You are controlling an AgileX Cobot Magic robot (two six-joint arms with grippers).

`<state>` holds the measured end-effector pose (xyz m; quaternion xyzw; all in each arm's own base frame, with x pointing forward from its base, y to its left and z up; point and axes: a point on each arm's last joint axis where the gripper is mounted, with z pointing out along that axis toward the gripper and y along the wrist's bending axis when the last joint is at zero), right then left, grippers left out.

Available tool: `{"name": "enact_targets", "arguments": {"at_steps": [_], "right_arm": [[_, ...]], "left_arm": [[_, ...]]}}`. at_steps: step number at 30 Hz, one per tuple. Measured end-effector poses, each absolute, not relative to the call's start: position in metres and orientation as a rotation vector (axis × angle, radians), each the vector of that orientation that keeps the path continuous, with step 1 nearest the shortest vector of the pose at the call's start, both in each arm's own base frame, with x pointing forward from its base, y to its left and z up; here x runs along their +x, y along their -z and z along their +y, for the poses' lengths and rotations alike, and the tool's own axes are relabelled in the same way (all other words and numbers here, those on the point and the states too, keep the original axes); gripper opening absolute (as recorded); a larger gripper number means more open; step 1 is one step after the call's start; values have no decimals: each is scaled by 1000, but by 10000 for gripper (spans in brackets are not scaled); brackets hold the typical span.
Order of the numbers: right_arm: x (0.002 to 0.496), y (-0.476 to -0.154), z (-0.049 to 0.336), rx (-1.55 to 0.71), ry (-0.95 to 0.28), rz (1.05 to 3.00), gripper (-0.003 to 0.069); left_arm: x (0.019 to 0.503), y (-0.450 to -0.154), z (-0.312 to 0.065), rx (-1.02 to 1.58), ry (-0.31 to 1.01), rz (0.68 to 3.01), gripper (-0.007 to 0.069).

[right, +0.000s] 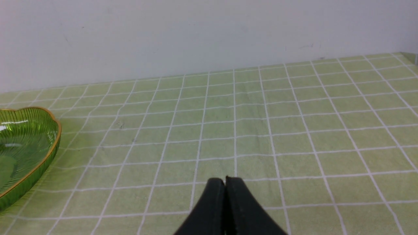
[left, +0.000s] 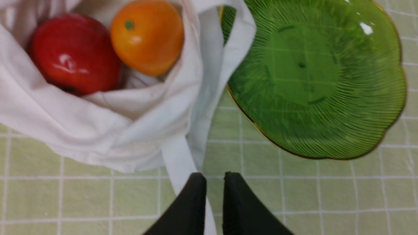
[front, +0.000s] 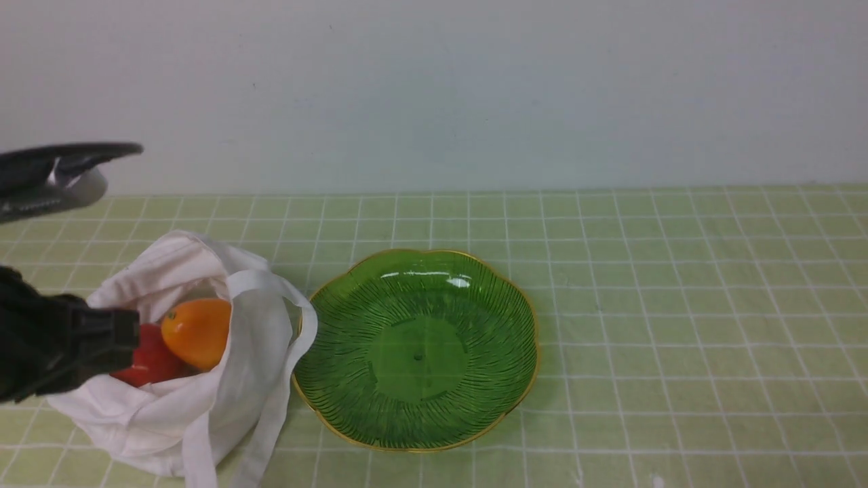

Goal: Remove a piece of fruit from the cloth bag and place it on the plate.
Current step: Use the left arm to grab a mango from the bag

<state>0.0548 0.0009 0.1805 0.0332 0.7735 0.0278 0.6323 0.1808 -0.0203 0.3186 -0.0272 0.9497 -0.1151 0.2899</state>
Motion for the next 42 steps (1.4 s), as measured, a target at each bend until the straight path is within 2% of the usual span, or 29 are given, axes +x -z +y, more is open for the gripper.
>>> {"name": "enact_targets", "arguments": {"at_steps": [1,3,5,7,8,9,10,11,13,16,29,32,39,42], "right_arm": [[55,-181,1,76,-64,1770,-15],[55,-181,1,76,-64,1770,-15],[55,-181,1,76,-64,1770,-15],[55,-181,1,76,-64,1770,-15],[55,-181,1,76,-64,1770,-15],[55,-181,1,76,-64,1770,-15],[55,-181,1,76,-64,1770,-15],[55,-181,1,76,-64,1770,-15],[55,-181,1,76,-64,1770,-15],[55,-181,1,76,-64,1770,-15],[55,-181,1,76,-64,1770,-15],[55,-181,1,76,-64,1770,-15],[55,-181,1,76,-64,1770,-15],[55,-181,1,76,-64,1770,-15]], "left_arm": [[188,-319,-19,-72,294,2544,115],[215,-313,-17,-79,244,2580,221],[224,-309,-16,-80,234,2597,267],[246,-296,-16,-96,223,2635,375],[249,-293,-16,-96,220,2638,375],[262,-286,-16,-102,218,2663,461],[263,-285,-16,-102,217,2666,461],[273,-279,-15,-105,214,2677,529],[285,-272,-15,-109,209,2688,603],[299,-260,-15,-118,203,2685,671],[322,-218,-14,-146,191,2755,675],[324,-216,-14,-149,189,2748,641],[329,-208,-15,-171,208,2763,507],[332,-206,-16,-189,221,2756,502]]}}
